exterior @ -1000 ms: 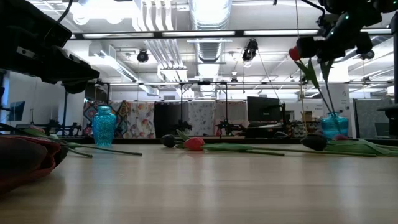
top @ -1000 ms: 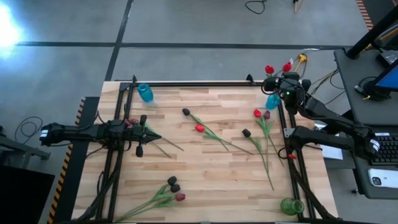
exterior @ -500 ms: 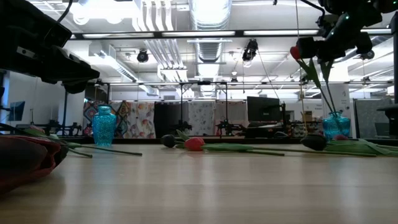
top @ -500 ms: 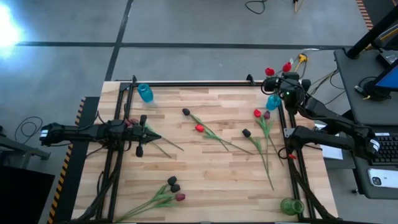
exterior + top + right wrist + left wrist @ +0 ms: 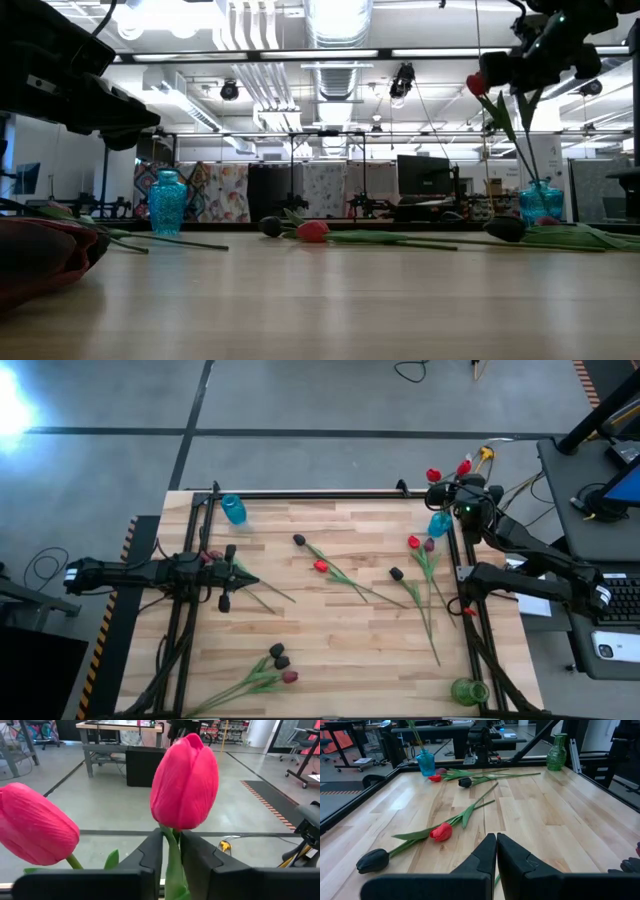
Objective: Sort flowers into vase by color
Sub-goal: Put the red tulip into the right blue vase
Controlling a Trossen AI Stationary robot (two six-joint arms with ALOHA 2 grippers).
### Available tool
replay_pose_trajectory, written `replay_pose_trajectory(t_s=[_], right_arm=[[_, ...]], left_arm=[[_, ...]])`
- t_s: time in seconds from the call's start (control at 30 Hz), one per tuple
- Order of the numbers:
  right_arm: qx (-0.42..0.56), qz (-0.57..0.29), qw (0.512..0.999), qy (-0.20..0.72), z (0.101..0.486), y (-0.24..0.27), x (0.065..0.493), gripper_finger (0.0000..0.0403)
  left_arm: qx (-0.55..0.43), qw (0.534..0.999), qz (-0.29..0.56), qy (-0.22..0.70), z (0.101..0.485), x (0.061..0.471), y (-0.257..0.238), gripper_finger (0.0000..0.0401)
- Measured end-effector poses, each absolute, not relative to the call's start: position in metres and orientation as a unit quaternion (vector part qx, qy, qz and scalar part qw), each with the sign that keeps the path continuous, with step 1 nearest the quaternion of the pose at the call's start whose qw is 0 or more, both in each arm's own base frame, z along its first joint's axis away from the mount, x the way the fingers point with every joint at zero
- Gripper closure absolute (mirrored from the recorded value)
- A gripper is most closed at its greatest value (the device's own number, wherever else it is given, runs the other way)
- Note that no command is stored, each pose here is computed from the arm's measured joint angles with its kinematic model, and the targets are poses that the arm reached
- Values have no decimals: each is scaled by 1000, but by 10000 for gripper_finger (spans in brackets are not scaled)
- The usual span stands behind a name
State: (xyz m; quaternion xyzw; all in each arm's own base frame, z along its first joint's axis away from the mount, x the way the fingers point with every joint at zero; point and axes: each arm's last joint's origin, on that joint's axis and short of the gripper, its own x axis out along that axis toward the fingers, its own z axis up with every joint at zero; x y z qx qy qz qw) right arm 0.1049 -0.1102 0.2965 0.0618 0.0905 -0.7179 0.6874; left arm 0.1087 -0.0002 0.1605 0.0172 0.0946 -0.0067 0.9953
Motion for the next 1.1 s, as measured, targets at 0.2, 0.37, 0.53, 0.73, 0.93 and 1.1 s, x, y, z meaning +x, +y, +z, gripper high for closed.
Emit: replay_pose_trajectory(t_s=[0.2, 0.37, 0.53, 0.73, 0.93, 1.1], right_arm=[[65, -717, 688, 94, 295, -110, 105, 310], [68, -711, 694, 94, 295, -110, 105, 295], [68, -711, 694, 92, 297, -110, 105, 285], [68, -710, 695, 88, 298, -109, 104, 284], [66, -671, 734, 77, 305, -96, 98, 284], [83, -634, 768, 43, 312, -69, 75, 284]], left_arm=[[17, 995, -7, 95, 160, 109, 0, 401], [17, 995, -7, 95, 160, 109, 0, 401], [17, 995, -7, 95, 161, 109, 0, 401], [17, 995, -6, 95, 160, 109, 0, 401], [17, 995, -7, 95, 161, 109, 0, 401], [17, 995, -6, 95, 160, 109, 0, 401]])
